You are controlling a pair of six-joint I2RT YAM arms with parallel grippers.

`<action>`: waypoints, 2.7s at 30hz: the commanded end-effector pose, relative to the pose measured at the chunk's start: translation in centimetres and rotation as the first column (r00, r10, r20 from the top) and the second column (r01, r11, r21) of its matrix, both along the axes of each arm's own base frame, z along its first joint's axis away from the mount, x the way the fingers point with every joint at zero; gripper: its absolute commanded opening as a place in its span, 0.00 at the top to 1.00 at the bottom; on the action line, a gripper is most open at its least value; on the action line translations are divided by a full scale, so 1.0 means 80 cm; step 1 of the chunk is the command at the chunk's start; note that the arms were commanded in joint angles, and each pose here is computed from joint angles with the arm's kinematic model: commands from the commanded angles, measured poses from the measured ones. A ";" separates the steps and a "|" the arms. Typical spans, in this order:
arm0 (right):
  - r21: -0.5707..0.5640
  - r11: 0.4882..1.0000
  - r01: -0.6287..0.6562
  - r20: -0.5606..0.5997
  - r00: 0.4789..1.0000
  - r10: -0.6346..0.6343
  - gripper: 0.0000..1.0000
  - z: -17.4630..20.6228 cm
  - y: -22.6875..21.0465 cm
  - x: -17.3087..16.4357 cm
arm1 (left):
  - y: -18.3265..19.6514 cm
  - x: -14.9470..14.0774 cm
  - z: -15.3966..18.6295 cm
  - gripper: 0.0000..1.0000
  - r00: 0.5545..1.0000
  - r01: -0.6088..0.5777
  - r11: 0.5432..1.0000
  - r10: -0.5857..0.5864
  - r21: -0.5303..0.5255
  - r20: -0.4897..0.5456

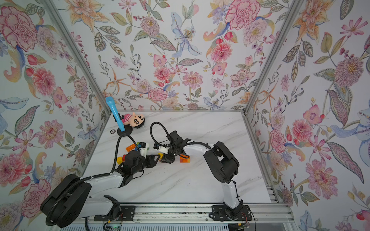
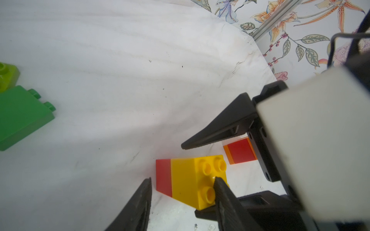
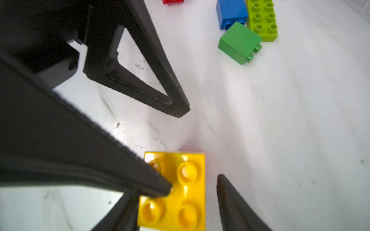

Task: Assemble the letter p with lego
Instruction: Assemble the lego brick with the lego brick, then pick up the lego brick from the center of the board.

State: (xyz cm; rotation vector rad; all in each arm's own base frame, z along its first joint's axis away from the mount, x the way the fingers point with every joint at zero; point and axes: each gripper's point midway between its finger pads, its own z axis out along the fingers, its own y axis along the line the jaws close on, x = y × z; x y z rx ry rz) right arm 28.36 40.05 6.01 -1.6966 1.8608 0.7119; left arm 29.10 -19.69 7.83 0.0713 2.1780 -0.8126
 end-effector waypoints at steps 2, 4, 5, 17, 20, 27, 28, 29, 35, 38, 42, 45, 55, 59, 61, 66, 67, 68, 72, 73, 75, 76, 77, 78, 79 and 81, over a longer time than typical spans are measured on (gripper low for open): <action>0.070 0.998 0.002 0.032 0.999 -0.004 0.36 0.033 0.001 0.000 | 0.005 -0.016 -0.020 0.41 0.998 0.015 0.998 -0.011 0.061 -0.065; 0.082 0.997 0.014 0.039 0.999 -0.017 0.34 0.038 -0.003 0.004 | 0.005 -0.013 -0.014 0.39 0.998 0.010 0.998 -0.007 0.055 -0.057; 0.085 0.996 0.014 0.040 0.999 -0.017 0.34 0.039 -0.003 0.004 | 0.004 -0.012 -0.013 0.38 0.998 0.009 0.999 -0.006 0.054 -0.055; 0.111 0.994 0.009 0.012 1.000 -0.010 0.45 0.040 0.001 0.005 | -0.011 0.009 0.001 0.37 0.999 0.018 0.999 -0.017 0.034 -0.042; 0.107 0.994 0.017 0.013 1.000 -0.019 0.46 0.038 -0.001 0.008 | -0.013 0.012 0.005 0.37 0.999 0.019 0.999 -0.018 0.033 -0.034; 0.117 0.993 0.024 0.015 1.000 -0.026 0.44 0.040 -0.001 0.010 | -0.008 0.011 0.012 0.34 1.000 0.005 0.999 -0.004 0.042 -0.022; 0.118 0.993 0.027 0.018 0.999 -0.030 0.43 0.041 -0.001 0.011 | -0.008 0.009 0.013 0.33 1.000 0.007 0.999 -0.006 0.041 -0.019; 0.117 0.993 0.030 0.020 0.999 -0.032 0.43 0.041 -0.001 0.011 | -0.007 0.009 0.015 0.33 1.000 0.004 0.999 -0.004 0.040 -0.015; 0.128 0.991 0.047 0.040 0.998 -0.052 0.39 0.052 -0.003 0.014 | 0.000 0.005 0.031 0.28 1.000 -0.011 1.000 0.010 0.029 0.021; 0.142 0.989 0.048 0.056 0.997 -0.056 0.38 0.064 -0.009 0.012 | 0.008 0.001 0.042 0.24 0.998 -0.028 0.999 0.026 0.034 0.053; 0.200 0.978 0.050 0.081 0.994 -0.068 0.33 0.091 -0.030 0.007 | 0.025 -0.008 0.050 0.19 0.994 -0.063 0.996 0.057 0.060 0.096; 0.207 0.975 0.087 0.096 0.989 -0.108 0.31 0.099 -0.051 0.008 | 0.038 -0.016 0.039 0.17 0.993 -0.078 0.991 0.068 0.111 0.092; 0.161 0.946 0.281 0.092 0.950 -0.298 0.32 0.107 -0.132 0.028 | 0.026 -0.051 -0.002 0.08 0.998 -0.005 0.966 -0.013 0.257 0.069; 0.159 0.924 0.347 0.101 0.926 -0.365 0.32 0.110 -0.151 0.038 | 0.024 -0.050 -0.020 0.08 1.000 -0.003 0.954 -0.006 0.298 0.028; 0.172 0.900 0.400 0.118 0.899 -0.422 0.32 0.115 -0.158 0.048 | 0.020 -0.045 -0.024 0.08 1.000 -0.006 0.954 0.000 0.299 0.021; 0.232 0.833 0.502 0.069 0.846 -0.528 0.32 0.127 -0.171 0.048 | 0.010 -0.030 -0.032 0.07 1.000 -0.024 0.957 0.023 0.291 0.004; 0.233 0.831 0.506 0.066 0.844 -0.532 0.32 0.127 -0.175 0.045 | 0.009 -0.027 -0.033 0.07 0.999 -0.031 0.958 0.032 0.286 0.003; 0.229 0.830 0.509 0.062 0.843 -0.534 0.32 0.126 -0.178 0.041 | 0.008 -0.024 -0.035 0.07 0.999 -0.040 0.959 0.041 0.282 0.003; 0.192 0.795 0.575 -0.002 0.811 -0.585 0.32 0.111 -0.192 0.042 | 0.010 -0.015 -0.048 0.07 0.997 -0.072 0.954 0.079 0.292 -0.013; 0.192 0.796 0.574 -0.019 0.813 -0.582 0.32 0.108 -0.191 0.039 | 0.010 -0.013 -0.051 0.08 0.996 -0.074 0.954 0.083 0.290 -0.020; 0.196 0.799 0.569 -0.038 0.818 -0.574 0.32 0.101 -0.189 0.031 | 0.011 -0.009 -0.055 0.08 0.995 -0.085 0.955 0.097 0.285 -0.027; 0.198 0.799 0.568 -0.041 0.819 -0.573 0.32 0.099 -0.189 0.029 | 0.012 -0.008 -0.056 0.08 0.994 -0.091 0.954 0.103 0.285 -0.028; 0.196 0.799 0.568 -0.045 0.820 -0.571 0.32 0.097 -0.190 0.026 | 0.015 -0.006 -0.058 0.08 0.993 -0.101 0.952 0.115 0.290 -0.030; 0.192 0.800 0.569 -0.045 0.819 -0.572 0.32 0.095 -0.191 0.024 | 0.019 -0.005 -0.059 0.08 0.991 -0.113 0.950 0.127 0.292 -0.032; 0.187 0.801 0.569 -0.046 0.819 -0.571 0.32 0.092 -0.192 0.023 | 0.021 -0.004 -0.059 0.08 0.991 -0.119 0.949 0.133 0.292 -0.029; 0.170 0.809 0.563 -0.044 0.825 -0.564 0.32 0.087 -0.193 0.019 | 0.028 -0.002 -0.062 0.09 0.989 -0.131 0.946 0.147 0.296 -0.033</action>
